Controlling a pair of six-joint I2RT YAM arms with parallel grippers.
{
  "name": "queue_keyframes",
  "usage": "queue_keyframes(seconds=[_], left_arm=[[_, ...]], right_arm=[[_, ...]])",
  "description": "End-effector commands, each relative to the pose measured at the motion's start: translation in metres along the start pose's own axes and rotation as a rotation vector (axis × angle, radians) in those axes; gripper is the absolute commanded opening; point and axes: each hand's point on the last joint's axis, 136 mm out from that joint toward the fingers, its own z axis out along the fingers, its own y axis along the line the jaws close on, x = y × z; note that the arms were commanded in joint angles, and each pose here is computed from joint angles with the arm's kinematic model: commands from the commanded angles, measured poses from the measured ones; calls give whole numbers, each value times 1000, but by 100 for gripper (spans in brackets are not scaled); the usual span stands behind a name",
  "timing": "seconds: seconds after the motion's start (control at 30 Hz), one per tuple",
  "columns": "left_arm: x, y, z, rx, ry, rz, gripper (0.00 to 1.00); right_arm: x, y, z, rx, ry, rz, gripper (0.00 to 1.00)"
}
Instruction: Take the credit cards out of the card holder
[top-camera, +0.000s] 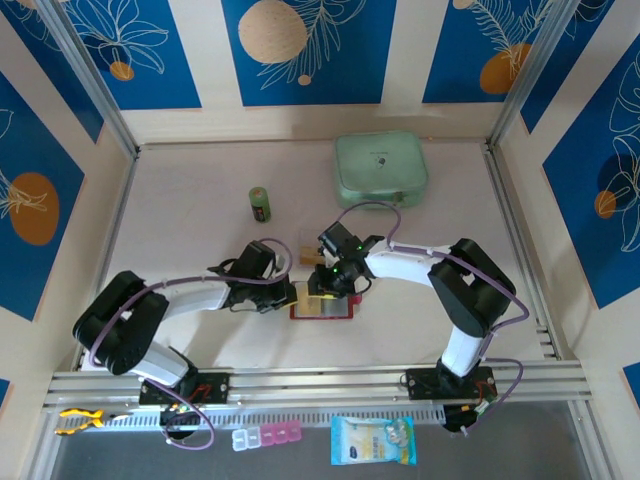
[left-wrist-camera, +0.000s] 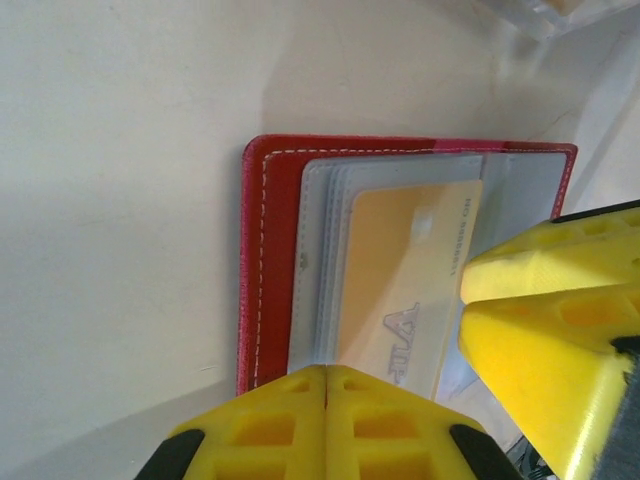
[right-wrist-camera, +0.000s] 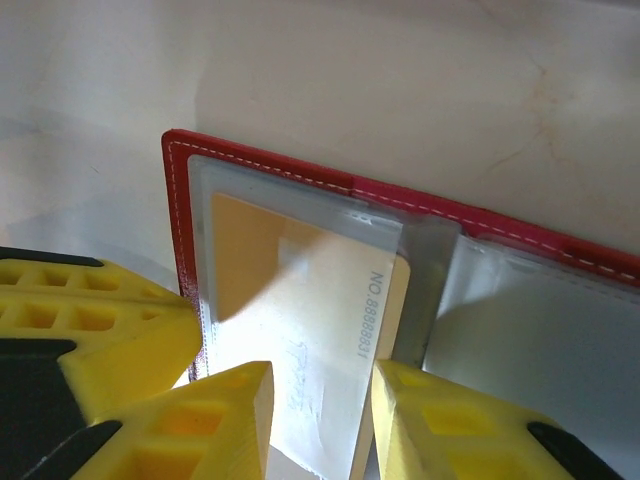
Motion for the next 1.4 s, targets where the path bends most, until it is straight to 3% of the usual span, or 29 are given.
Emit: queue_keyframes(seconds=[0.0,0.57,0.93,1.37], left_arm=[[6,17,4,-43,19,-17,4],[9,24,4,-57,24,-28,4],[-3,-1,-11,-19,-20,13,4],[-3,-13,2,47,26,11,3]], right_arm=[[9,-8,5,44,31,11,32],[6,-16,-5,109,10,-18,33],[5,-3,-14,52,-13,-21,33],[7,4,-8,3,11,-5,33]])
